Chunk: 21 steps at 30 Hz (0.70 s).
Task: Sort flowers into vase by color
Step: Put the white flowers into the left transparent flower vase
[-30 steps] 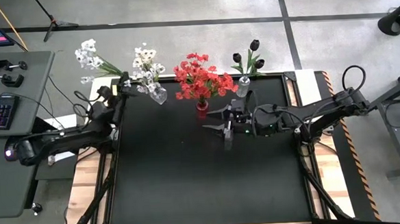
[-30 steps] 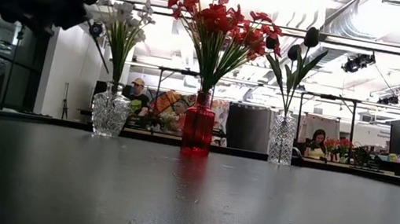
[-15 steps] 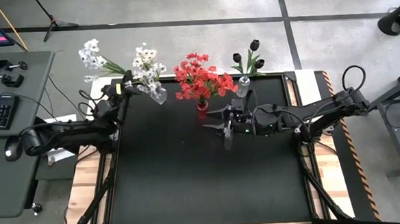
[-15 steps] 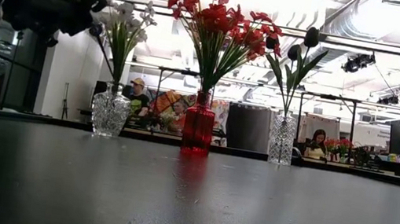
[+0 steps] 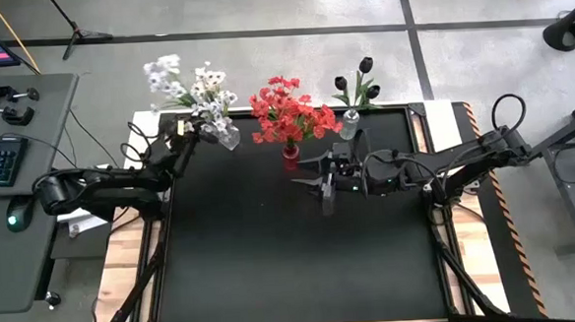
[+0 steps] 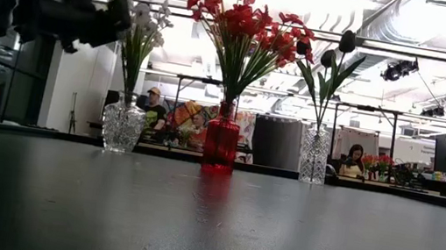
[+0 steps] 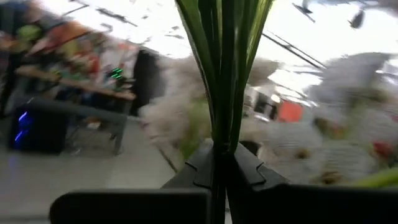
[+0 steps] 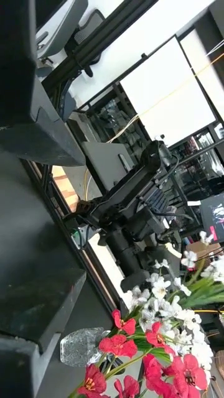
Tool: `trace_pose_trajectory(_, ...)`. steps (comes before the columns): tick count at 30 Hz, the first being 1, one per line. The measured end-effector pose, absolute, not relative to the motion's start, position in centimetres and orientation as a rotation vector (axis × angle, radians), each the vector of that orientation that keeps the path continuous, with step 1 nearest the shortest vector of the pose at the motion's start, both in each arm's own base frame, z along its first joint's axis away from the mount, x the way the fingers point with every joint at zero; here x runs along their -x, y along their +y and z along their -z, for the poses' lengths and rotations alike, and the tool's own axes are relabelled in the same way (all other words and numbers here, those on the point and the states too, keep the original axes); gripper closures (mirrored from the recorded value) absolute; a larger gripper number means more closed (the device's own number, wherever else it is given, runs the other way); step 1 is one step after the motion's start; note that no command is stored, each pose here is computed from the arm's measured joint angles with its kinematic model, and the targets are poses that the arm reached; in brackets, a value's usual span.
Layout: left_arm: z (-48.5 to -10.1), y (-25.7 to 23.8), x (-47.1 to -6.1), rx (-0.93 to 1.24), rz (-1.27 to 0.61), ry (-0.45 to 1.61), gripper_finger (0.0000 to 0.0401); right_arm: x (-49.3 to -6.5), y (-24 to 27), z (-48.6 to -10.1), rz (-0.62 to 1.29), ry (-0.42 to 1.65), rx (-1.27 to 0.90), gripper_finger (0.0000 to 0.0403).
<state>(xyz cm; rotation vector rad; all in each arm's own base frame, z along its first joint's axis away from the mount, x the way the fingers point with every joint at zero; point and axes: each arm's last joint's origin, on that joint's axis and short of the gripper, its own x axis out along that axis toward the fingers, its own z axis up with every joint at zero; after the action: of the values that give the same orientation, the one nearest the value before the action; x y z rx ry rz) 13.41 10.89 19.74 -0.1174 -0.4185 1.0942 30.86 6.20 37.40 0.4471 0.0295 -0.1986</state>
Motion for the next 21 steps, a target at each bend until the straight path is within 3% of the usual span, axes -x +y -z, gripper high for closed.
trace_pose_trajectory(8, -20.4, 11.8, -15.3, -0.053, -1.034, -0.162, 0.0400, -30.9, 6.2, -37.4, 0.199, 0.029, -0.448, 0.0130)
trace_pose_trajectory(21, -18.8, 12.0, -15.5, -0.001, -1.043, 0.028, 0.0398, -30.9, 6.2, -37.4, 0.199, 0.030, -0.445, 0.0130)
